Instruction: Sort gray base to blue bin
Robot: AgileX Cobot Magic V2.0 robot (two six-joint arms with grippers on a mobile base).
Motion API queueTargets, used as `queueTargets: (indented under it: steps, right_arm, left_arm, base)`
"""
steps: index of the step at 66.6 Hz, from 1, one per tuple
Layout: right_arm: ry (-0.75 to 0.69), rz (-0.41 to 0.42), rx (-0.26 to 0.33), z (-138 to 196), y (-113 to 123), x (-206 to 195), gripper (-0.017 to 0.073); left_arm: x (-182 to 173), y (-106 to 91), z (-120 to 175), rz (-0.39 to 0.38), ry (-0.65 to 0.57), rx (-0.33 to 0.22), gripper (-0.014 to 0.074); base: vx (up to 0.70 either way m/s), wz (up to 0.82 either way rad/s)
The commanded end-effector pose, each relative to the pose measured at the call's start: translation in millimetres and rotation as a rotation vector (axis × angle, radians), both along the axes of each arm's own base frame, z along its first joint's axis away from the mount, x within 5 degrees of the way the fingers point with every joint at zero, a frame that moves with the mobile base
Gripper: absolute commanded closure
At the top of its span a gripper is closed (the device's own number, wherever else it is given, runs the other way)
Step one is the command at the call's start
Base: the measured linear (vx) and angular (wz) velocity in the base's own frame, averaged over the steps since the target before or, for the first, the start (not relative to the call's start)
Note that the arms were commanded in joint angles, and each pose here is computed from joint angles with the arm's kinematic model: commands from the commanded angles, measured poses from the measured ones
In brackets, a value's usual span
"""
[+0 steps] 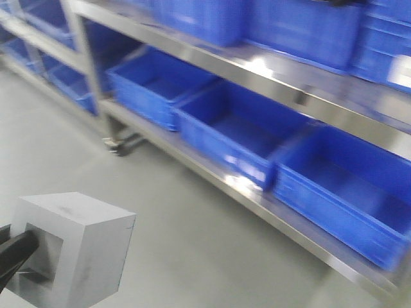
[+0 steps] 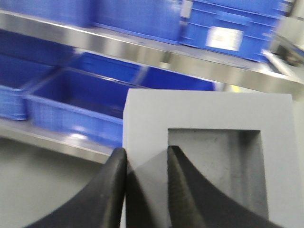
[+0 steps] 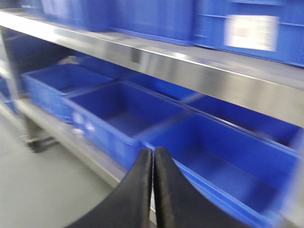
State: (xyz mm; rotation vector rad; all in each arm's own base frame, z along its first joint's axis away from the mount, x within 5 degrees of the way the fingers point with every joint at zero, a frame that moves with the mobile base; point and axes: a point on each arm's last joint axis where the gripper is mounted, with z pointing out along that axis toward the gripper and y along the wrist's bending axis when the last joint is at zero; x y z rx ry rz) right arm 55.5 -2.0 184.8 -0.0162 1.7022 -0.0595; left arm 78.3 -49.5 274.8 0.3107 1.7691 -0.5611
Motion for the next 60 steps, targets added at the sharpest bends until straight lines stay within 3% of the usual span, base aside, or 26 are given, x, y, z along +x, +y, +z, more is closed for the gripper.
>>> queueTargets:
  steps: [1,60]
  right_arm:
    - [-0.080,-0.003,-0.017,5.8,-0.2,0.3,0.0564]
    - [-0.084,-0.003,-0.018,6.1,-0.1,0.3,0.0564]
  left_arm:
    - [-0.3,-2.3,19.4,-0.022,-0.104,-0.079,0.0601]
    - [-0.3,-2.3,19.4,-0.022,-0.104,-0.079,0.0601]
  base:
    - [0.26,0.86]
    - [0.25,0.74]
